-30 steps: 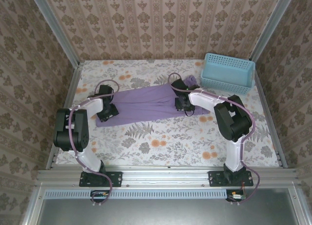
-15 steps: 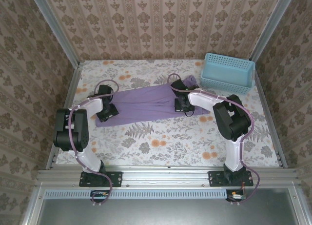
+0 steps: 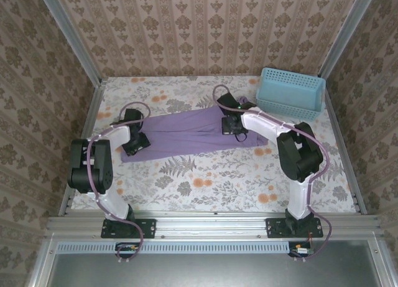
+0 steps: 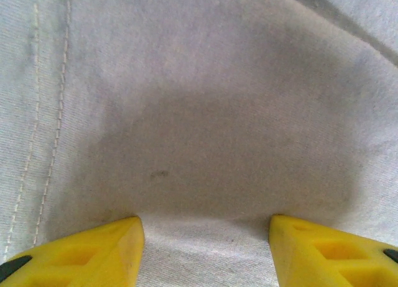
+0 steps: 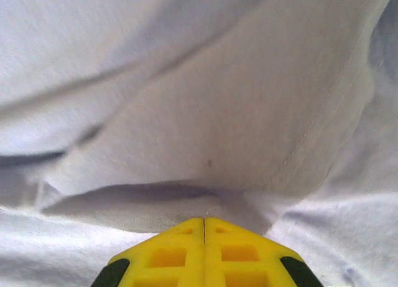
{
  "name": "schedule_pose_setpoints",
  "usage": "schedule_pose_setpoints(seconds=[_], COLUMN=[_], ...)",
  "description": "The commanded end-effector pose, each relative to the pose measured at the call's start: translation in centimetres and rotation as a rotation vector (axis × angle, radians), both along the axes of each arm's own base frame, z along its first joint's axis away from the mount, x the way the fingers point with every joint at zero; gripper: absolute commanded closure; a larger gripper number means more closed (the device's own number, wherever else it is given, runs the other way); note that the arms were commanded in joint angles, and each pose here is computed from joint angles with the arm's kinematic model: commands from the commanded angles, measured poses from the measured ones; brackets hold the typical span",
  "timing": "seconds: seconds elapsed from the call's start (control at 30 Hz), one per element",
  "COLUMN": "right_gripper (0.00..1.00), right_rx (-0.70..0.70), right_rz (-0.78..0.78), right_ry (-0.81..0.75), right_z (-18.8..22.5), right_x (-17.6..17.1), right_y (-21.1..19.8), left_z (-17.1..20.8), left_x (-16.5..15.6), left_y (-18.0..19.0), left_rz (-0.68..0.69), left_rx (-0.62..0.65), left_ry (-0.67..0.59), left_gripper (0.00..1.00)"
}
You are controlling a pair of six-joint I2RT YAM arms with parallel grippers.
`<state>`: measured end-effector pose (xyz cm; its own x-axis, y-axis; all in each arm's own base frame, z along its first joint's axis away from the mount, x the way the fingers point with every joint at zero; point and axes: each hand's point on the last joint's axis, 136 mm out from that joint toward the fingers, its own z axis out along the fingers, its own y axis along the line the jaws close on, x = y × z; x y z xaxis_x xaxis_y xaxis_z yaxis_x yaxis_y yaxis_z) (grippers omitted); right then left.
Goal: Fold the inside-out t-shirt
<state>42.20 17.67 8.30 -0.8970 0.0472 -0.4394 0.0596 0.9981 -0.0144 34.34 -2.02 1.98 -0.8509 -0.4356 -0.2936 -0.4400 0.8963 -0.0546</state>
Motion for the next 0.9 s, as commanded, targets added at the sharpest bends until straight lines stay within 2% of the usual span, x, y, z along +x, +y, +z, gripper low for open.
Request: schedule_pose_setpoints(seconds=[0.0, 0.2, 0.43, 0.6, 0.73, 0.87], right_gripper=[1.0, 1.0, 0.99, 0.78, 0.63, 0.56], right_rx=[-0.019, 0.002, -0.028, -0.037, -0.089, -0.087], right_rz=[0.01, 0.09, 0.159, 0.224, 0.236, 0.22], right_ry=[-0.078, -0.163, -0.202, -0.201, -0.211, -0.214], right_z=[2.9, 4.5, 4.0, 3.2, 4.8, 6.7], right_x=[2.3, 6.2, 9.7, 11.1, 11.6, 9.8], right_y=[-0.7, 1.3, 2.9, 4.2, 3.6, 2.2], left_z=[-0.6, -0.7, -0.8, -1.0, -1.1, -1.0], left_x=[-1.7, -1.8, -1.7, -1.7, -1.8, -1.8], left_y=[0.8, 0.8, 0.6, 0.6, 0.6, 0.7], left_rz=[0.032, 0.029, 0.025, 0.023, 0.022, 0.022], left_rx=[0.017, 0.015, 0.014, 0.014, 0.016, 0.022], left_ry=[0.05, 0.055, 0.058, 0.062, 0.068, 0.065], left_gripper=[0.42, 0.42, 0.42, 0.42, 0.42, 0.42])
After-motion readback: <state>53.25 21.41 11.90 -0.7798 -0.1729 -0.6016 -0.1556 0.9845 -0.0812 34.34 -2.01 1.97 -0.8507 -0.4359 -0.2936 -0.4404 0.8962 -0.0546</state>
